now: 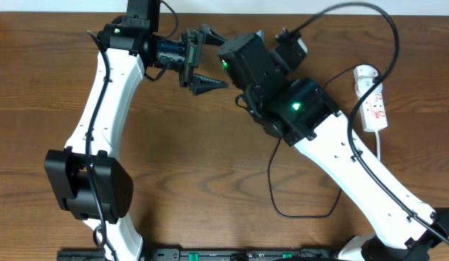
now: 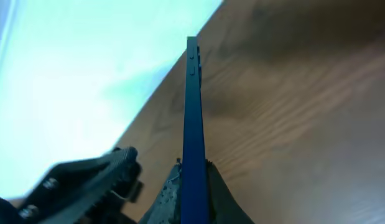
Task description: Plug charger to phone and switch on socket
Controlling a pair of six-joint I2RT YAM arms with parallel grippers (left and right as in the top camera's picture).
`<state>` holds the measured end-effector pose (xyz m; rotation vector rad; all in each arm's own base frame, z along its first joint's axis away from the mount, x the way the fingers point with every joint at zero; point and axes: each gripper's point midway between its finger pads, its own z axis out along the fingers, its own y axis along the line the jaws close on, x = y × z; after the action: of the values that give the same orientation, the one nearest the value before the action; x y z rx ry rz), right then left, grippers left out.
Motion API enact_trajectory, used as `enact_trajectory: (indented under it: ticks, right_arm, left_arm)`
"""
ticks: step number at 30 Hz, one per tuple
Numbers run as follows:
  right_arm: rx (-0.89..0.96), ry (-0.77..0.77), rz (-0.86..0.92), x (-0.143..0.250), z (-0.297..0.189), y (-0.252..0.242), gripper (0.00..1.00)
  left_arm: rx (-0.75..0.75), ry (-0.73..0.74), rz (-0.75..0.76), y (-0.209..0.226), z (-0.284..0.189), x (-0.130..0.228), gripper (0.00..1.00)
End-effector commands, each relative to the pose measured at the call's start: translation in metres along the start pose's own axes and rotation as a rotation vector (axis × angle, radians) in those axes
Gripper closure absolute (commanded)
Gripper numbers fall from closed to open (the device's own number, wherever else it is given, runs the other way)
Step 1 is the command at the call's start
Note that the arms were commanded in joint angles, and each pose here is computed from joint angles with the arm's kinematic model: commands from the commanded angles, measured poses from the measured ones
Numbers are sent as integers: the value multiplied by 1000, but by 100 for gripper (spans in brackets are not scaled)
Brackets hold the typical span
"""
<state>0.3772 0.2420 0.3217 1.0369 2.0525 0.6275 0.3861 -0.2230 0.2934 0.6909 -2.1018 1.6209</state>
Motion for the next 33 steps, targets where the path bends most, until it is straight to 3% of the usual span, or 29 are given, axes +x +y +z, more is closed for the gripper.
enact_trajectory:
  ticks: [1, 5, 6, 12, 19, 33]
  right_arm:
    - [-50, -21, 246, -15, -18, 10, 99]
    - [-50, 1, 294, -11, -18, 11, 99]
    - [-51, 28, 294, -7, -18, 12, 99]
    - [-56, 92, 304, -3, -21, 13, 99]
    - [-91, 123, 313, -19, -35, 17, 99]
    - [-92, 218, 341, -4, -37, 19, 99]
  left_arm:
    - [38, 56, -33, -13, -6, 21, 14]
    - [47, 77, -46, -15, -6, 25, 23]
    - [47, 77, -43, -15, -6, 25, 31]
    - [48, 77, -43, -15, -6, 25, 41]
    - [47, 77, -43, -15, -6, 25, 42]
    - [69, 138, -69, -19, -8, 35, 45]
